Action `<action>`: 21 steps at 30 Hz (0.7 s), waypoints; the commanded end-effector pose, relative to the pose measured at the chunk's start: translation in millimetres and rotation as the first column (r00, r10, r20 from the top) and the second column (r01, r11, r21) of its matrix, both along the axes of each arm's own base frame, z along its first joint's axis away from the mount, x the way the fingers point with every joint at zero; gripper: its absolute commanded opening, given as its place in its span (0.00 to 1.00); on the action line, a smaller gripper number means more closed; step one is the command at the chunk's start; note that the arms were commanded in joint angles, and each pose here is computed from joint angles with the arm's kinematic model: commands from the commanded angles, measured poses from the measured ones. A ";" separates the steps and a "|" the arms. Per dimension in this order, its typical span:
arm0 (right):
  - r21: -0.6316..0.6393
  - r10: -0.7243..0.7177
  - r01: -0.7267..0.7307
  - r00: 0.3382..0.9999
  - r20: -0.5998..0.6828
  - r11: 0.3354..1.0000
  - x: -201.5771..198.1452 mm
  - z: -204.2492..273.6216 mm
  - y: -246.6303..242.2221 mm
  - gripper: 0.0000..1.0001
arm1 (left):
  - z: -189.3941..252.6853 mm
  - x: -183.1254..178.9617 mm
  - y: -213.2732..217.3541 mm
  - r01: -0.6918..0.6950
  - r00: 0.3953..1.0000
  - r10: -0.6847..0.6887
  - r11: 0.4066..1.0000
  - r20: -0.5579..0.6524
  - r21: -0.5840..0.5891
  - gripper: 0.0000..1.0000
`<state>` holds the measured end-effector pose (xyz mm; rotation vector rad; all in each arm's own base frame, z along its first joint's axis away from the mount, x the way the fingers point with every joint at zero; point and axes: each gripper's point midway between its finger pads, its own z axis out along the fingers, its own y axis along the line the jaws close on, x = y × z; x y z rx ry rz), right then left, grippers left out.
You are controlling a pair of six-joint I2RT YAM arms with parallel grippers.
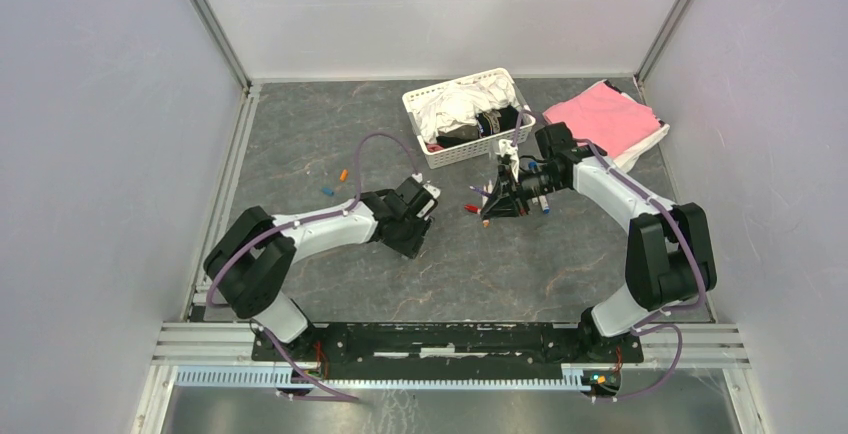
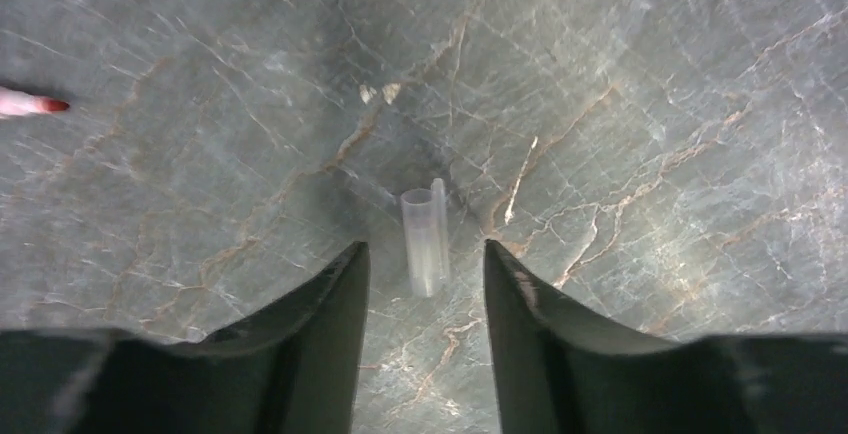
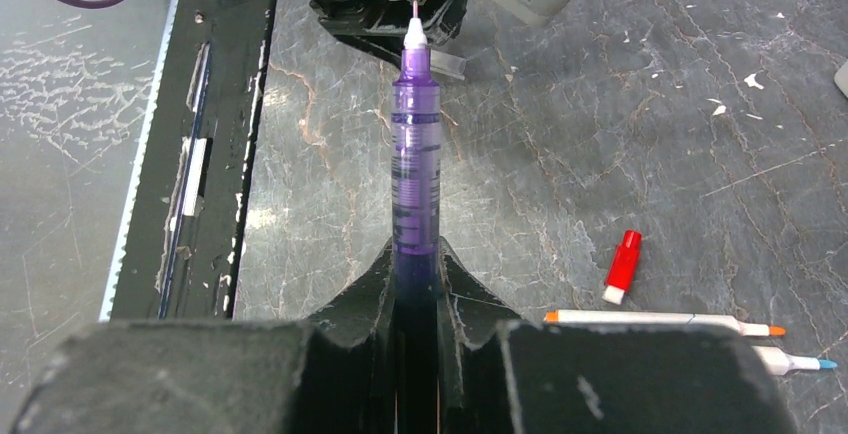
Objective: Insert the pens into the pen caps
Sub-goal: Move the pen cap to the center of the board.
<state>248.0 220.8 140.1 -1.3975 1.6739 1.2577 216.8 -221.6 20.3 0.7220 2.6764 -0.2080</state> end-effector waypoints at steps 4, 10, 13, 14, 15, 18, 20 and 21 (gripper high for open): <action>0.058 0.017 -0.021 0.997 0.073 0.998 4.3 23.0 -0.6 0.00 | 65.8 39.0 -13.1 -0.079 0.966 0.106 0.989 0.236 -0.122 0.60; 0.081 0.030 -0.037 0.996 0.087 0.996 0.7 32.2 -3.0 0.00 | 91.9 15.9 -20.4 -0.134 0.962 0.203 0.935 0.184 -0.329 0.52; 0.091 0.039 -0.047 0.996 0.086 0.995 -2.2 35.4 -4.1 0.00 | 73.2 6.8 -17.9 -0.084 0.982 0.125 0.962 0.143 -0.259 0.53; 0.094 0.040 -0.048 0.995 0.088 0.994 -1.8 36.2 -4.1 0.00 | 68.2 6.8 -16.4 -0.072 0.985 0.105 0.971 0.135 -0.228 0.54; 0.094 0.040 -0.048 0.996 0.085 0.994 -2.1 36.2 -4.4 0.00 | 63.1 7.4 -15.7 -0.061 0.988 0.087 0.979 0.126 -0.197 0.56; 0.098 0.039 -0.047 0.996 0.082 0.994 -2.1 37.1 -6.2 0.00 | 51.8 11.0 -18.8 -0.043 0.994 0.056 0.989 0.095 -0.143 0.57; 0.101 0.037 -0.045 0.996 0.083 0.994 -1.5 38.1 -7.7 0.00 | 43.1 11.1 -19.1 -0.042 0.996 0.050 0.993 0.069 -0.113 0.51; 0.102 0.035 -0.044 0.996 0.083 0.994 -0.9 38.4 -8.5 0.00 | 40.1 11.3 -18.1 -0.043 0.997 0.050 0.994 0.062 -0.098 0.48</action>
